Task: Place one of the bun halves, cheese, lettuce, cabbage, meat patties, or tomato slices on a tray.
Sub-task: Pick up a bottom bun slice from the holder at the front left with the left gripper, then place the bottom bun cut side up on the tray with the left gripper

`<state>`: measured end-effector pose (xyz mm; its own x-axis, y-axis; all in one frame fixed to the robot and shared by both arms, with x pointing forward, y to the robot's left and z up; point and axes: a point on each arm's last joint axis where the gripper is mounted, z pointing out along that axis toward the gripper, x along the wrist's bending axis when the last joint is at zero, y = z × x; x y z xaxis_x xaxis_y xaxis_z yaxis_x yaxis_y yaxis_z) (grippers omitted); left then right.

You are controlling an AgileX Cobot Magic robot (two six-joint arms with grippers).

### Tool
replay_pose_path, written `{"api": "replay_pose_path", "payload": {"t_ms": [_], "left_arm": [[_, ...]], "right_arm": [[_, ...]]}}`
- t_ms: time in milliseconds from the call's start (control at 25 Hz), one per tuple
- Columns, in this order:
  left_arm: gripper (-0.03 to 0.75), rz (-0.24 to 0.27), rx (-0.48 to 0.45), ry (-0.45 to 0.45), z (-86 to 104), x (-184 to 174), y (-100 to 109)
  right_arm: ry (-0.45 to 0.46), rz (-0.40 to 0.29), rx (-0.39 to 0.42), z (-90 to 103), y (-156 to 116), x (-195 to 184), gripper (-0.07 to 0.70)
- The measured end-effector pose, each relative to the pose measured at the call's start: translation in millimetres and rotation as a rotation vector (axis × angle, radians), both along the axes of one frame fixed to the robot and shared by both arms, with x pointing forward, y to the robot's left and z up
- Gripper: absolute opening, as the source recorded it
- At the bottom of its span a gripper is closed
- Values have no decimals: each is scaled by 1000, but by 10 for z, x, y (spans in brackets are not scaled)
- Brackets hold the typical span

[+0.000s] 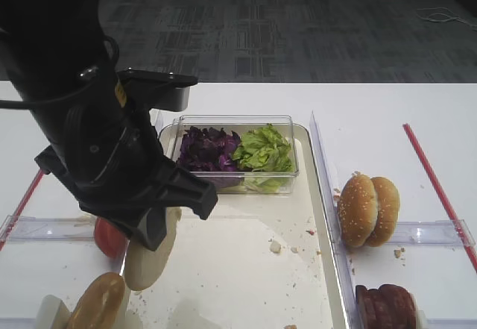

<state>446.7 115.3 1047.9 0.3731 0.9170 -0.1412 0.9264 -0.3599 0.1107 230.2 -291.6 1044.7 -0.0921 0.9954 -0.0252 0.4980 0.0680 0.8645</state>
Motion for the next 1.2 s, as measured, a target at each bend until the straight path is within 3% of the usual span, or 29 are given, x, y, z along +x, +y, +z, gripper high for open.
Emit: {"api": "replay_pose_path", "payload": {"t_ms": [160,360,600,800,1000,1200], "left_arm": [[101,-15,-8,4,1,-6,-8],[101,-89,-38,-11,7,-3,-34],[101,-152,-233,61,0,104,-23],[100,-187,-421,189,-175,353,77],[100,-211,-551,212,-352,541,83],[99,-197,-566,266,-643,691,105]], "right_arm": [[0,0,0,0,0,0,464],[0,0,0,0,0,0,464],[0,0,0,0,0,0,464],[0,0,0,0,0,0,464],[0,0,0,0,0,0,464],[0,0,0,0,0,0,464]]}}
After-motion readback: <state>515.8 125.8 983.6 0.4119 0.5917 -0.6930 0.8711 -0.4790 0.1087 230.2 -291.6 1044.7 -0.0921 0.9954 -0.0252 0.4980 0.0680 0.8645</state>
